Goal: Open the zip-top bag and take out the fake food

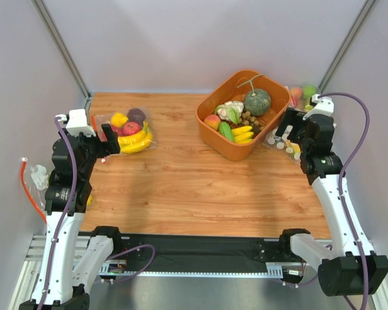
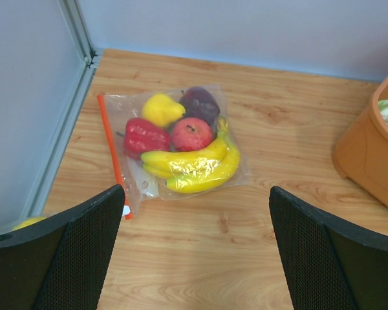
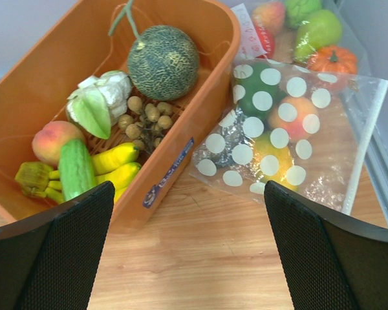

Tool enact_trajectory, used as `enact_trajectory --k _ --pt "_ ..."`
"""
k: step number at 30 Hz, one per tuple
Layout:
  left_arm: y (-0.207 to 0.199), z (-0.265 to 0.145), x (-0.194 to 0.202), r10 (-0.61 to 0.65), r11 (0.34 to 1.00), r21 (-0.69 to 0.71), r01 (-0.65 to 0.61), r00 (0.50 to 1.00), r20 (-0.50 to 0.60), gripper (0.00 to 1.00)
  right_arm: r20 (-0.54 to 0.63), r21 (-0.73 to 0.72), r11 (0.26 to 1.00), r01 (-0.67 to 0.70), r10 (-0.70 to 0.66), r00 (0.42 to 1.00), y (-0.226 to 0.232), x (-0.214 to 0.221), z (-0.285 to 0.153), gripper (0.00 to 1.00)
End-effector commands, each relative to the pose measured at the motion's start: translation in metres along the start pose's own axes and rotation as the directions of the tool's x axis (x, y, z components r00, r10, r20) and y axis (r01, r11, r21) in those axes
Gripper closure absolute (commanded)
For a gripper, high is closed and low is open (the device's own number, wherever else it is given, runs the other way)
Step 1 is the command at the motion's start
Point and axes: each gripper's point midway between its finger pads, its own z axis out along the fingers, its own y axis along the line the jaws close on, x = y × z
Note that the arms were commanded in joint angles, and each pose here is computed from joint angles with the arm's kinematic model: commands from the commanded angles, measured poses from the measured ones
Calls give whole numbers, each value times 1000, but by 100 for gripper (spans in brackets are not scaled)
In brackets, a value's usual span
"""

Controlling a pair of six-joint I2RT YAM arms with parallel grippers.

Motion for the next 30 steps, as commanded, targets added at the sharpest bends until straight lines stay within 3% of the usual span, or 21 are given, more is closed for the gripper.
enact_trajectory --k 1,5,10,18,23,30 --pt "2 2 1 17 1000 -7 -17 1000 1 1 -13 100 995 -15 16 1000 -18 1 7 0" --pt "2 3 2 20 1000 -6 -20 1000 -2 1 -41 205 976 -68 78 996 -49 17 22 0" --pt "2 5 5 21 1000 -5 -21 1000 -13 1 -41 221 950 -220 234 971 -79 36 38 0" --pt "2 8 8 26 1000 -1 -26 999 -24 1 -41 237 956 -171 186 982 -87 31 54 0" --pt "3 9 9 31 1000 -5 -31 999 -27 1 -173 292 933 -209 267 948 -111 80 90 0" --pt "2 9 10 34 999 -2 -34 999 -30 0 -277 285 943 -171 252 927 -126 129 127 0"
